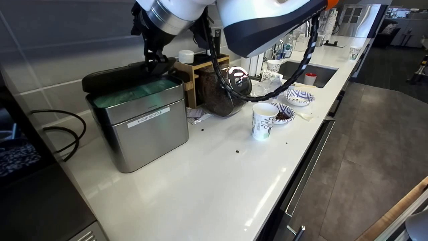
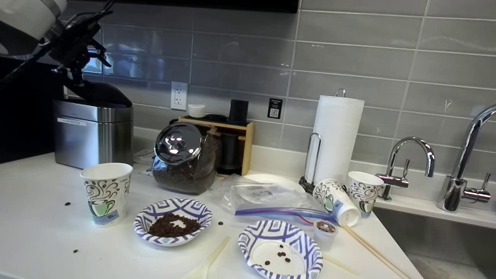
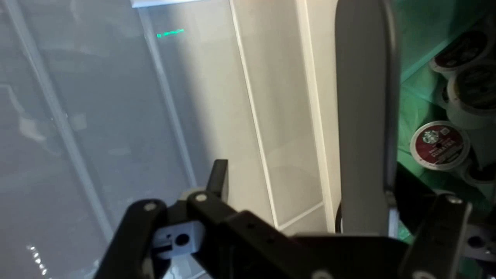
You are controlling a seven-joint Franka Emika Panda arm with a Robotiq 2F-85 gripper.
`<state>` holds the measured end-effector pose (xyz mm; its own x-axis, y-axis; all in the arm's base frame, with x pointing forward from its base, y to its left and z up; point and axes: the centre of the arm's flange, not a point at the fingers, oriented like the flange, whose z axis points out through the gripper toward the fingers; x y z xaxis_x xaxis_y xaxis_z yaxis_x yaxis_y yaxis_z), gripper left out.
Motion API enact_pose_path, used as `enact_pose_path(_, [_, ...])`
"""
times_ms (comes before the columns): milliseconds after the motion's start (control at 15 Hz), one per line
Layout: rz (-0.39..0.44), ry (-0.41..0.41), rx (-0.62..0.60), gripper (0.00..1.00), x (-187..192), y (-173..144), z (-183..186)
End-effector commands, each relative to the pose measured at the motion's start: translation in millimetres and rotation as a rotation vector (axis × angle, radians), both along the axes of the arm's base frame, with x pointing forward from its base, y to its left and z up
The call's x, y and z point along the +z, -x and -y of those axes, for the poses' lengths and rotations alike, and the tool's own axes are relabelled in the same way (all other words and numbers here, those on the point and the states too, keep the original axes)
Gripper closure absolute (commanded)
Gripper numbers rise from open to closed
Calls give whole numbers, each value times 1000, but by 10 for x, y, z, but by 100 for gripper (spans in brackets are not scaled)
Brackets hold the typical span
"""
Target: Open the lid on the bin
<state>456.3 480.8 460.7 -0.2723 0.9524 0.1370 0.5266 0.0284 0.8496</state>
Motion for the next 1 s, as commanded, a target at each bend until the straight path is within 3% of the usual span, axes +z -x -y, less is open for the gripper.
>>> enact_pose_path(0, [26,-29,8,0,-70,-116,-142])
enact_pose_path(933, [98,-95,4,0,42,-400,-348])
